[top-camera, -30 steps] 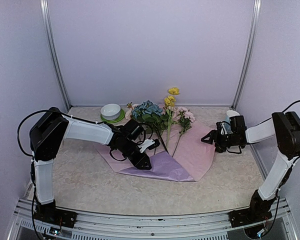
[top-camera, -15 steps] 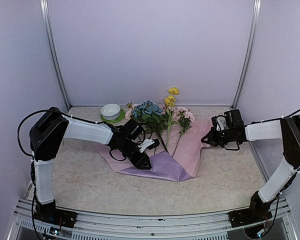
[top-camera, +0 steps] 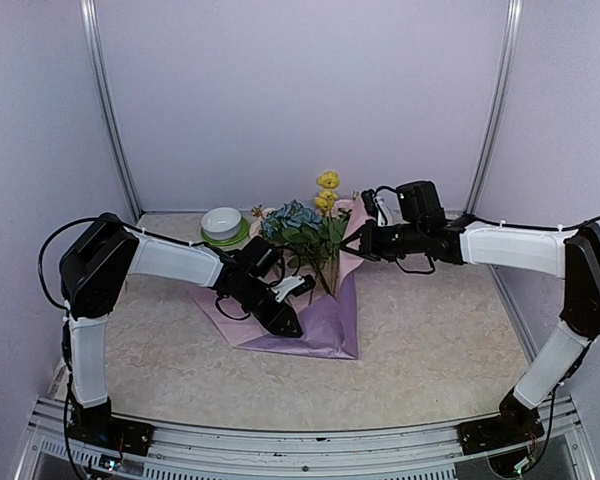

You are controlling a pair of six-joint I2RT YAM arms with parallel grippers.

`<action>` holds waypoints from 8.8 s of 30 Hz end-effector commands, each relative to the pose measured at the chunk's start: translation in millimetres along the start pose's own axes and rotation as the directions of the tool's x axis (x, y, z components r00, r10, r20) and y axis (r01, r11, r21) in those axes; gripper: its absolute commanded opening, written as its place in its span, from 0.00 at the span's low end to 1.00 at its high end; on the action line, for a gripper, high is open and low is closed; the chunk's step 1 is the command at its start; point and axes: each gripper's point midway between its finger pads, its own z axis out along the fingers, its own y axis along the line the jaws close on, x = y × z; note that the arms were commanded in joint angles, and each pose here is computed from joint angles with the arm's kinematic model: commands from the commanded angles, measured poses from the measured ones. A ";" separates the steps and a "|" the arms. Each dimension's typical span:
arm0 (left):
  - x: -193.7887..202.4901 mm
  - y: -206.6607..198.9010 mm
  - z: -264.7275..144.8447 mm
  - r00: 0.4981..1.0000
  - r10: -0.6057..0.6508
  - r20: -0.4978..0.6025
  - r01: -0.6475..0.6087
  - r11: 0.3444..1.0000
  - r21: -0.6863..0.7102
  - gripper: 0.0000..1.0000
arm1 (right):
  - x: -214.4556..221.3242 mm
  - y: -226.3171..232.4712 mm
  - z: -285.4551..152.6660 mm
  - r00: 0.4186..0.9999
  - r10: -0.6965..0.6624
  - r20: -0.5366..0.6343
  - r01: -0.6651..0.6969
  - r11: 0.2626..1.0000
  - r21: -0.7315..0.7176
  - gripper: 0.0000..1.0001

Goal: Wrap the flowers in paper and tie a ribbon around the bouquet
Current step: Fold the one-fourth-folded wrapping paper at the center of the board, then pass from the right arm to the left, then move the 2/3-folded wrapping paper to the center of the board, then press the fold line on the 2/3-folded wrapping paper.

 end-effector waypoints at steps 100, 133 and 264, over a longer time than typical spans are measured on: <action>-9.7 62.8 -30.1 0.837 -0.402 0.370 0.416 0.908 0.044 0.00 | 217.1 7.2 56.2 0.873 0.158 -0.461 -0.251 0.957 -0.148 0.65; 29.5 -12.2 -33.7 0.835 -0.438 0.333 0.423 0.898 0.119 0.00 | 291.4 -11.4 -19.2 0.749 0.087 -0.657 -0.161 0.986 -0.053 0.00; 8.0 58.1 -42.8 0.776 -0.431 0.459 0.436 0.894 0.103 0.00 | 140.6 12.2 58.2 0.909 -0.209 -0.362 0.150 0.971 -0.186 0.31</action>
